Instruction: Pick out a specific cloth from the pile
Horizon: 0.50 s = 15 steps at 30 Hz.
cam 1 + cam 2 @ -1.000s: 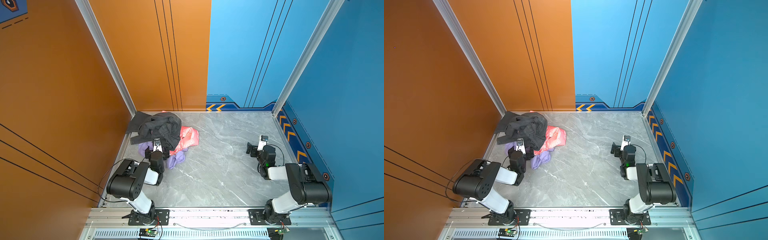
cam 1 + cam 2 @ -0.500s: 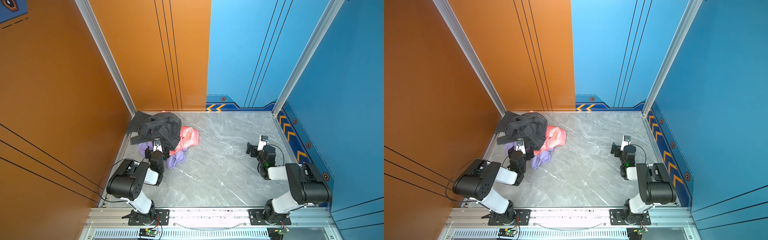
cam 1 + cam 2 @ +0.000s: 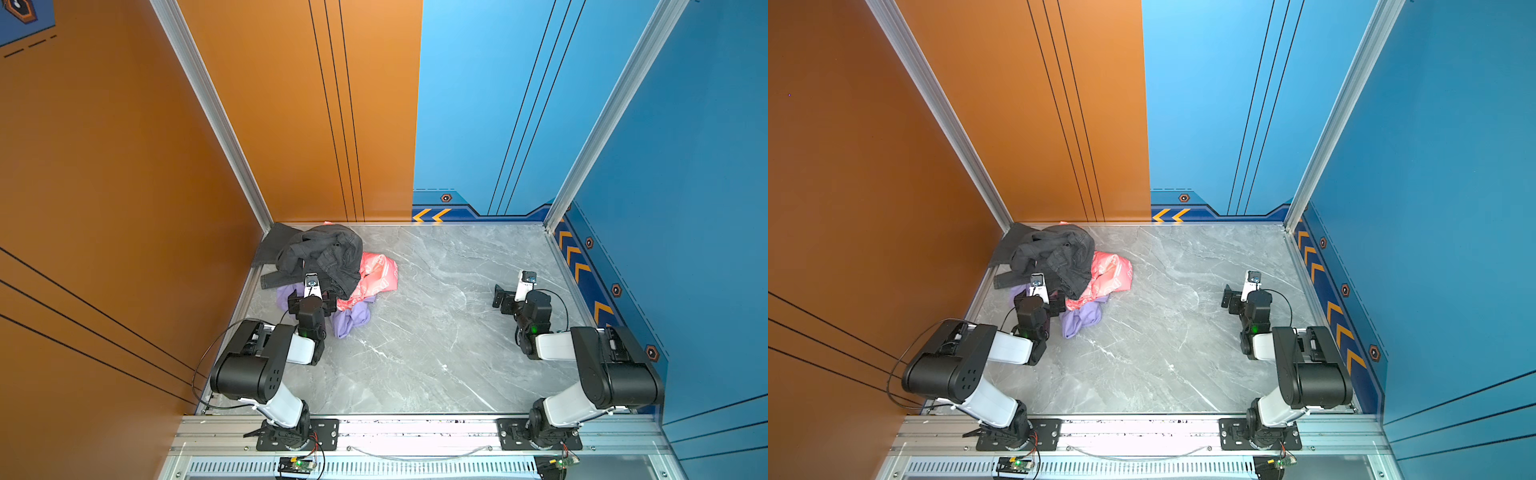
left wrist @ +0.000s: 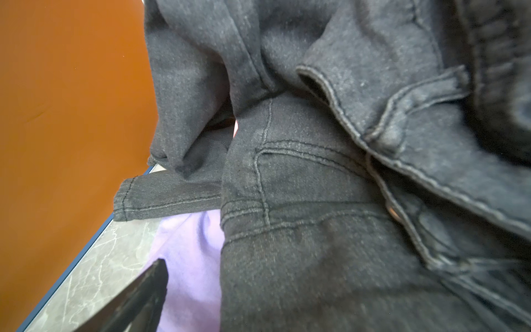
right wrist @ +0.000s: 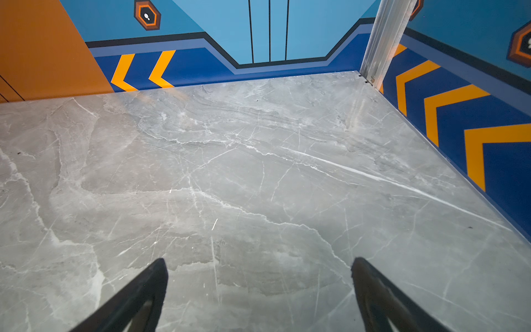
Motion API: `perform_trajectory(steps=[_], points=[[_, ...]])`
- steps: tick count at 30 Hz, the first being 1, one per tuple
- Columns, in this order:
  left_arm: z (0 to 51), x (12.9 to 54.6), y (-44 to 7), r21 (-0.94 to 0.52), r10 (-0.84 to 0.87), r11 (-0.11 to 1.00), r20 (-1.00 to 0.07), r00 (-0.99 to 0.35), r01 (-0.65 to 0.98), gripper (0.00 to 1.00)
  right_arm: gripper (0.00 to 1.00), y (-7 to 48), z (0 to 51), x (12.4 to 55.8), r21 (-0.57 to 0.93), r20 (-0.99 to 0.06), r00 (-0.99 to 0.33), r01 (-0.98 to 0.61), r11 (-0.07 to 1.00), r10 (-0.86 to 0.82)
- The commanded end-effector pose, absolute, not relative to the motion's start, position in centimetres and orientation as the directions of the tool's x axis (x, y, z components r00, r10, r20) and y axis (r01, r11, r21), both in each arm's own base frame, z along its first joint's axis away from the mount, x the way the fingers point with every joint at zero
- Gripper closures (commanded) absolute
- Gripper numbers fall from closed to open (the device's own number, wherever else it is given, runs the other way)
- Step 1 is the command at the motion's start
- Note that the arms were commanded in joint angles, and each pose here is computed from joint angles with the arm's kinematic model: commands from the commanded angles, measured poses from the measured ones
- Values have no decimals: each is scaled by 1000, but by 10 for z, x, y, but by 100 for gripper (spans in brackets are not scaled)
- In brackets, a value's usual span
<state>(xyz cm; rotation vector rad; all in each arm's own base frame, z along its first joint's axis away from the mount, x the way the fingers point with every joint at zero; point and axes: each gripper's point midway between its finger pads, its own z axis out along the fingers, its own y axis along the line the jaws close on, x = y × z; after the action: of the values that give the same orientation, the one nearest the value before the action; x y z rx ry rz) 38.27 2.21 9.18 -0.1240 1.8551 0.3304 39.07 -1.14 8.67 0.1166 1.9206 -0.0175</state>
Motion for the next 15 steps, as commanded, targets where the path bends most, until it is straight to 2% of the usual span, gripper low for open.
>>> perform_trajectory(steps=[1, 9, 15], points=[[96, 389, 28, 121, 37, 958, -951, -306, -260, 2, 0, -13, 92, 395, 28, -941, -332, 100, 995, 60], [95, 389, 32, 102, 16, 959, -951, -310, -265, 2, 0, -14, 95, 394, 8, -944, -325, 129, 992, 50], [105, 379, 36, 71, -14, 955, -959, -282, -287, 2, 0, -4, 136, 387, -52, -947, -320, 120, 991, -11]])
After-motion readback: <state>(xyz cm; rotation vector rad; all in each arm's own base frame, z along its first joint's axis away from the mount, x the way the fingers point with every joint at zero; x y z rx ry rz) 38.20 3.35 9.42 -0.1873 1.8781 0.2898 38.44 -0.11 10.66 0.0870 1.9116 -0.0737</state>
